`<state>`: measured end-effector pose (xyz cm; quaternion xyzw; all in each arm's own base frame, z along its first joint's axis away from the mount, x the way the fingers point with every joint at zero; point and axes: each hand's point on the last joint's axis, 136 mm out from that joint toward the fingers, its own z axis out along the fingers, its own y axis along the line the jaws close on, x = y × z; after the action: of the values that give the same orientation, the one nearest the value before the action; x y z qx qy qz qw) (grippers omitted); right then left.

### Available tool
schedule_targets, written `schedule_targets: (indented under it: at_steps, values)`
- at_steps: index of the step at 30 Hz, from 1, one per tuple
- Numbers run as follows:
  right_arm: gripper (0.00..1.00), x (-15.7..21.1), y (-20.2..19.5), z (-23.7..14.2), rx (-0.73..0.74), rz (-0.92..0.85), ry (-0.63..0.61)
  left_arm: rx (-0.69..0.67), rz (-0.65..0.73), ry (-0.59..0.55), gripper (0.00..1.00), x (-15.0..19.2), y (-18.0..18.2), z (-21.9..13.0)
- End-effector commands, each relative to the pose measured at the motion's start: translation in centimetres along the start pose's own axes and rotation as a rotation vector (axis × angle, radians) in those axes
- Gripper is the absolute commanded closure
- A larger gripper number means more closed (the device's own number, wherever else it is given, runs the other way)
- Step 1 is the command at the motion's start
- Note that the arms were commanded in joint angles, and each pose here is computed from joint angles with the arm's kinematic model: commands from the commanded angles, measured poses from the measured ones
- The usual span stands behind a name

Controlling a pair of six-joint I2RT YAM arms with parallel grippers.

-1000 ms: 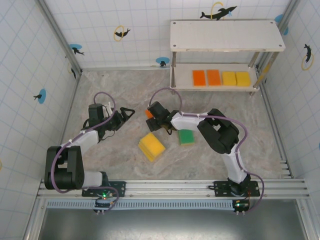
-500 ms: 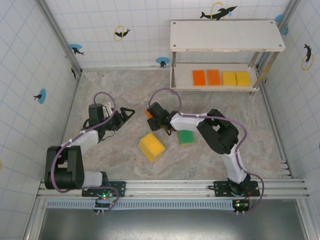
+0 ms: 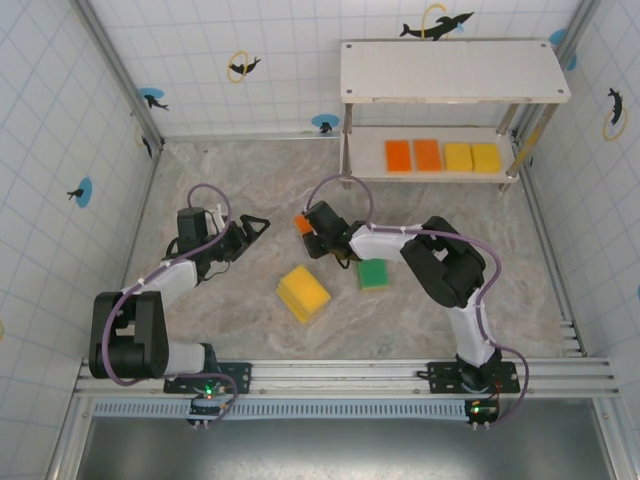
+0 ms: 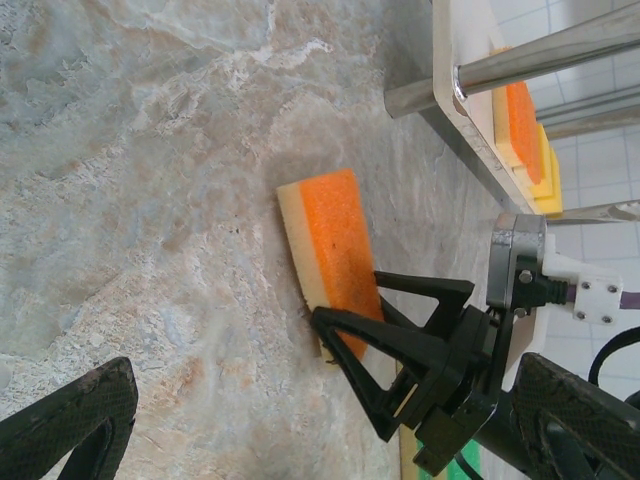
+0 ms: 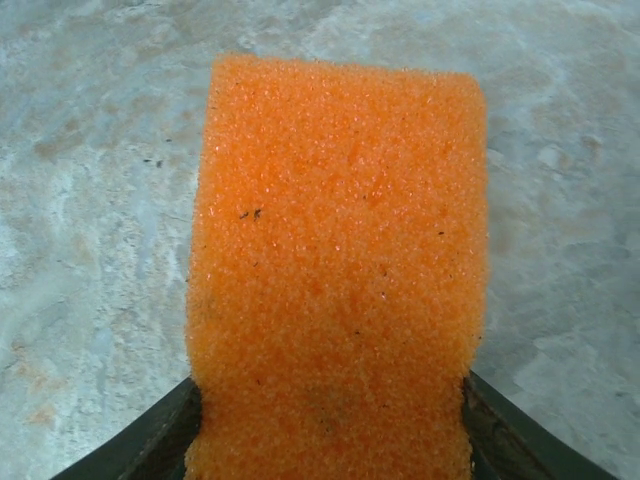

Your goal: Place and organize the cleaning sponges onto the shelf

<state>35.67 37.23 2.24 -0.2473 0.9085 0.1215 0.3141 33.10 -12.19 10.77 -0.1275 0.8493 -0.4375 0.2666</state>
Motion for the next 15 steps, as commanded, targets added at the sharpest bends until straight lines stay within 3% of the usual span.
schedule_targets:
  at_steps: [1,15]
  values:
    - [0.43,-0.2,-1.3,-1.2,0.017,0.029,-0.008,-0.012,0.010,0.008,0.02,0.3,0.7,0.1]
    - [0.44,-1.1,-4.6,-3.8,0.083,0.048,-0.049,-0.010,0.011,0.006,0.02,0.0,0.5,0.1]
